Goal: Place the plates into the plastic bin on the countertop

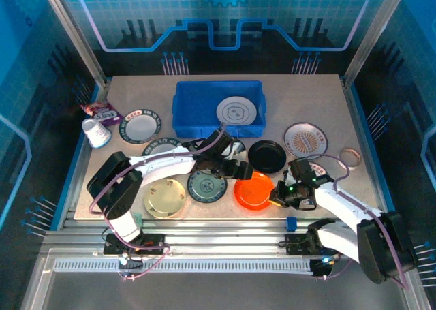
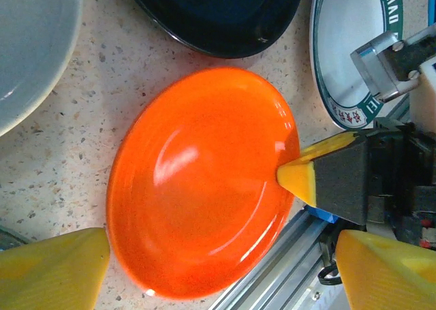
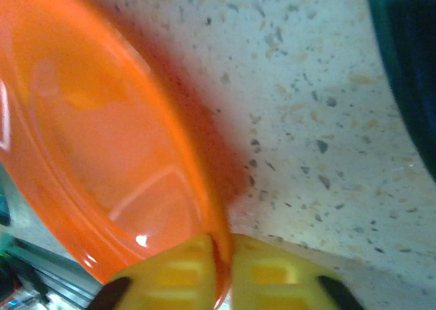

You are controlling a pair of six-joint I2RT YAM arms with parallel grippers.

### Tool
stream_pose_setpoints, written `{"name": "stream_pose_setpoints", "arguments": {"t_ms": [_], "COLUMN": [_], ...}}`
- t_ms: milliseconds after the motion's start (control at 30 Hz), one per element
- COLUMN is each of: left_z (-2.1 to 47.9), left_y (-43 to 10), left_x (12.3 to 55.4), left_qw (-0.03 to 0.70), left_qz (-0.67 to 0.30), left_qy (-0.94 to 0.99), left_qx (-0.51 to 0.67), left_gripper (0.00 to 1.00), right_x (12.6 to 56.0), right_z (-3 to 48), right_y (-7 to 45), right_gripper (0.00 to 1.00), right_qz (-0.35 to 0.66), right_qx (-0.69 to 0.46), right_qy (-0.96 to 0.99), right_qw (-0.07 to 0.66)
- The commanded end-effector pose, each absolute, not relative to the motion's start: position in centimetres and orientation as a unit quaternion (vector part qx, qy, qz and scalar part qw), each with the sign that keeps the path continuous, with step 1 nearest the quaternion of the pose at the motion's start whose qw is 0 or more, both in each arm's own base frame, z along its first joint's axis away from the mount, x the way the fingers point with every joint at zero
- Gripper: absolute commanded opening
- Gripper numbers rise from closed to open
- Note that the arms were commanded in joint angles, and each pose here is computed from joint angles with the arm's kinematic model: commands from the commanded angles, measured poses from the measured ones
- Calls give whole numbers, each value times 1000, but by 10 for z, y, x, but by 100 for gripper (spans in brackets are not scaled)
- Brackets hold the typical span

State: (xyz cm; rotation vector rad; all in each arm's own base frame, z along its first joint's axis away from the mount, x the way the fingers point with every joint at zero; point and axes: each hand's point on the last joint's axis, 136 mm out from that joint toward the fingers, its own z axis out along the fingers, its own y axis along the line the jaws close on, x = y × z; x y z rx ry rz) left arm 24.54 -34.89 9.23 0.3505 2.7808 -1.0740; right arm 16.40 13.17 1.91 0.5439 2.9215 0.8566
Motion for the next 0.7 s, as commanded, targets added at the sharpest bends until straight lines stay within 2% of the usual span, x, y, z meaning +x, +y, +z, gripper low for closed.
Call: {"name": "stream_pose_setpoints", "arguments": {"t_ms": [0, 267, 567, 667], "left_z": [98, 114, 132, 141], "left_y": [-358, -352, -327, -326], "left_x": [243, 255, 271, 273], "left_qw": [64, 85, 111, 125], "left_qz": [-369, -363, -391, -405], "left_qy": [918, 917, 906, 898], "left_qx": [129, 141, 117, 115], "left_gripper": [87, 87, 88, 82], "right_x": [158, 165, 186, 198], "right_z": [19, 63, 130, 148], "right_y": [132, 130, 151, 160], "right_gripper": [3, 0, 0, 0], "right_qz": [274, 281, 351, 375], "right_qx": [168, 143, 116, 106], "right_qy": [947, 947, 923, 913], "right_qw": [21, 65, 104, 119]}}
